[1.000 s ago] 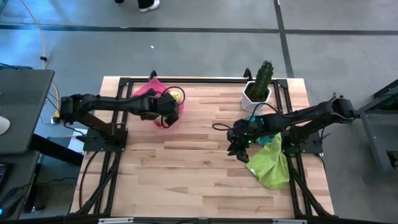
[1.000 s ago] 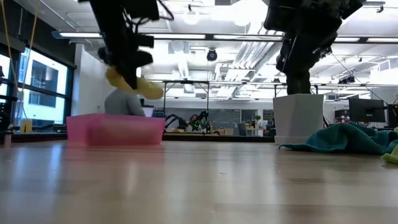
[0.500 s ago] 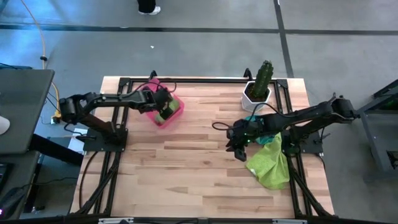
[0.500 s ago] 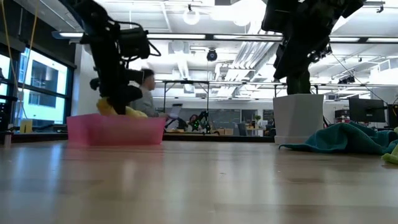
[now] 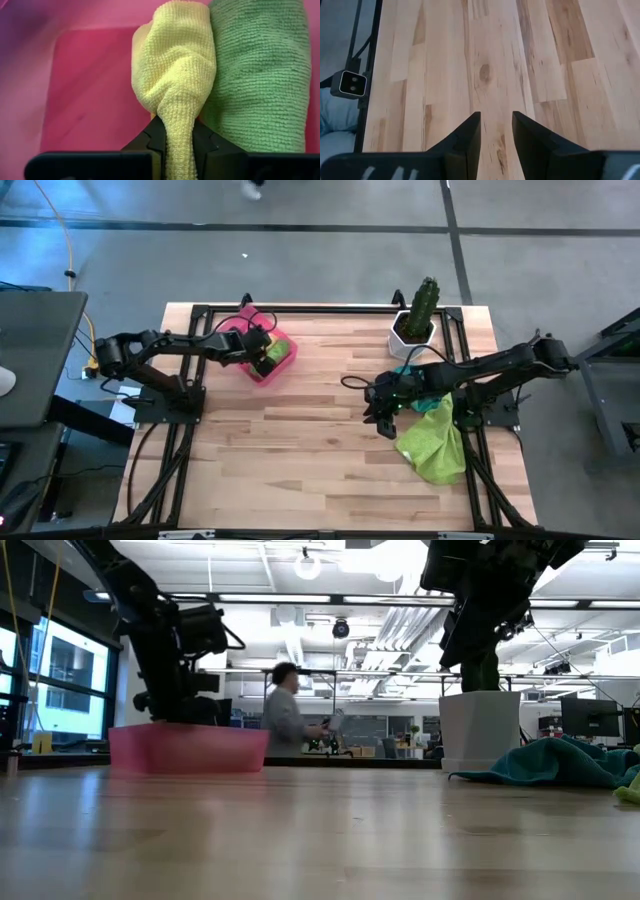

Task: Roll microfiber towels into tight, uniform cylinder then place into a basket
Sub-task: Put the rolled yellow microfiber cloth into the pink bin

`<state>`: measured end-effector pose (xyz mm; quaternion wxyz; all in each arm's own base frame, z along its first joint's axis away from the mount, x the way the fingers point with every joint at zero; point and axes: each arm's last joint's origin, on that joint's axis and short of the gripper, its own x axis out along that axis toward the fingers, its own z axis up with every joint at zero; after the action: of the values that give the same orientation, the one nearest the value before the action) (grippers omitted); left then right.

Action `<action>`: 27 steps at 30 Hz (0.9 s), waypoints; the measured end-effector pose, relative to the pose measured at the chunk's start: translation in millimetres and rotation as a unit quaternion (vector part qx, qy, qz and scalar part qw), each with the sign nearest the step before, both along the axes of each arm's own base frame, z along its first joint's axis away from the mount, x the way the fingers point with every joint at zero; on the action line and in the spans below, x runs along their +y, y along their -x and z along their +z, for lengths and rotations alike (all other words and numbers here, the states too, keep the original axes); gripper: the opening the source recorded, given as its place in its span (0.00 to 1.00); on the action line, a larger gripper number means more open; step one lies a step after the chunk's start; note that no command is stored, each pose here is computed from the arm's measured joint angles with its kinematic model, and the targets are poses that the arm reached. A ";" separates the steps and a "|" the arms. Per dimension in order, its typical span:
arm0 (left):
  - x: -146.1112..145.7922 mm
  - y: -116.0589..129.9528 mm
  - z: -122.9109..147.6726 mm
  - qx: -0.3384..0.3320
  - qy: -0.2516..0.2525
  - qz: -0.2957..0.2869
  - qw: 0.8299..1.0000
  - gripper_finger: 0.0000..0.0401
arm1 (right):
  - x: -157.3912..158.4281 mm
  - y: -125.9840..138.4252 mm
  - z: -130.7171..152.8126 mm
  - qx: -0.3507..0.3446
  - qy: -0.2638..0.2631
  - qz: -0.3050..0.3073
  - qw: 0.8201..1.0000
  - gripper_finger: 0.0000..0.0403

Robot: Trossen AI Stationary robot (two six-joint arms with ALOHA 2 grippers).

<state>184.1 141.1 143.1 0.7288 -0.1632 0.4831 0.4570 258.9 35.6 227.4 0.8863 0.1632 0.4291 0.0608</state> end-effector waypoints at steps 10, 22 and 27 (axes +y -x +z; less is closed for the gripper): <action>-0.5 3.1 -8.7 -0.013 -0.017 -0.011 1.000 0.08 | 0.0 0.0 -0.1 0.000 0.000 0.000 1.000 0.26; -1.3 3.9 -10.4 -0.018 -0.015 -0.007 1.000 0.26 | 0.0 0.0 -0.1 0.000 0.000 0.000 1.000 0.26; -1.2 4.0 -10.0 -0.020 -0.018 0.002 1.000 0.40 | 0.0 0.0 -0.1 0.000 0.000 0.000 1.000 0.26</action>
<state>180.0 139.9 133.1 0.7404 -0.1601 0.4597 0.4635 258.9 35.7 227.3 0.8862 0.1632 0.4293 0.0608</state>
